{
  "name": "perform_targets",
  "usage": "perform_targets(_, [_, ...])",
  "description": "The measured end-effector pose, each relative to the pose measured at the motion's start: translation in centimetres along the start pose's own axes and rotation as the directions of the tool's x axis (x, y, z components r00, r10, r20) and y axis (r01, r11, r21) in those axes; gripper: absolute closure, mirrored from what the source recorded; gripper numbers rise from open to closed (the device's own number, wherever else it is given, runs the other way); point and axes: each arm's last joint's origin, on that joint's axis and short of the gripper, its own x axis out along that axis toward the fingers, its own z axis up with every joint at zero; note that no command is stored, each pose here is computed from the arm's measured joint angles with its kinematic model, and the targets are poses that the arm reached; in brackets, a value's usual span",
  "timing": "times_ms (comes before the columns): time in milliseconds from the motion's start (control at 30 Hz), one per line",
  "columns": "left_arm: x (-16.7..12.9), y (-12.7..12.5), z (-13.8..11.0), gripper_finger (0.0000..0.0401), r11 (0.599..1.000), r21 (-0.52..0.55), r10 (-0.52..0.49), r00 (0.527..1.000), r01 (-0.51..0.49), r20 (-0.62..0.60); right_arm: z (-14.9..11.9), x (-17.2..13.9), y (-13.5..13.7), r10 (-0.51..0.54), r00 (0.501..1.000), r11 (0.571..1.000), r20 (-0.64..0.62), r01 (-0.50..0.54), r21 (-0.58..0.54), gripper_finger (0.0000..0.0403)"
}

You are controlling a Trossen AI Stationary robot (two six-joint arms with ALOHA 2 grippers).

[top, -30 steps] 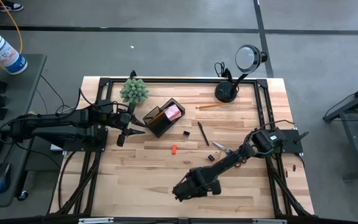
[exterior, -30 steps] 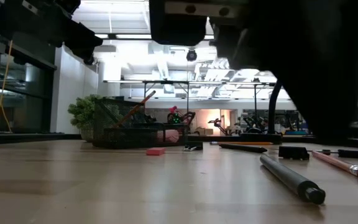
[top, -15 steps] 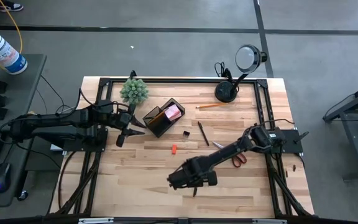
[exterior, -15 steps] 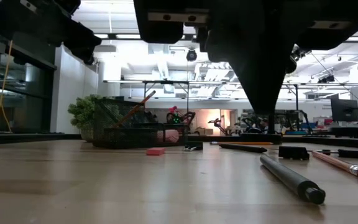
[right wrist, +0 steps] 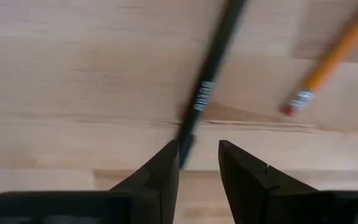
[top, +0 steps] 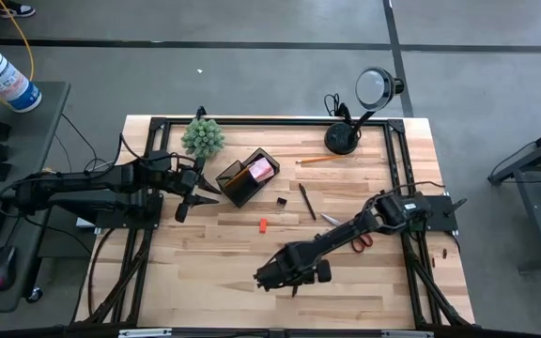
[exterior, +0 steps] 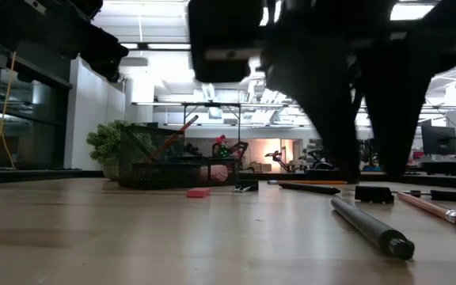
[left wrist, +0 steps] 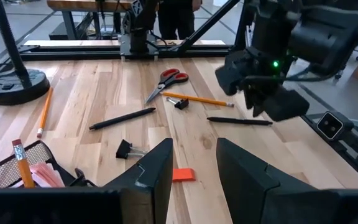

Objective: Pick and place office supplies into organizer
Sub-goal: Put the bottom black pen into the black desk organizer

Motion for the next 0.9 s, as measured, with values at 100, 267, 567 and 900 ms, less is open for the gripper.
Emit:
perform_targets(100, [0.0, 0.0, 0.0, 0.0288, 1.000, 0.000, 0.003, 1.000, -0.003, 0.000, -0.2, 1.1, 0.5, 0.024, 1.000, 1.000, 0.011, -0.024, -0.014, 0.0295])
perform_targets(267, [0.0, 0.0, -0.1, 0.0288, 0.999, -0.041, 0.002, 1.000, -0.003, -0.009, -0.4, 2.2, 0.4, -0.003, 0.999, 1.000, 0.035, 0.004, -0.031, 0.0308])
perform_targets(567, [0.0, 0.0, -0.4, 0.0288, 0.993, -0.122, 0.000, 0.999, -0.005, -0.043, -0.1, 2.3, 0.5, 0.020, 0.995, 0.998, 0.093, -0.014, -0.065, 0.0324])
perform_targets(900, [0.0, 0.0, -0.4, 0.0288, 0.993, -0.116, 0.000, 0.999, -0.005, -0.043, -0.2, 3.0, 1.0, 0.047, 0.995, 0.996, 0.087, -0.039, -0.084, 0.0324])
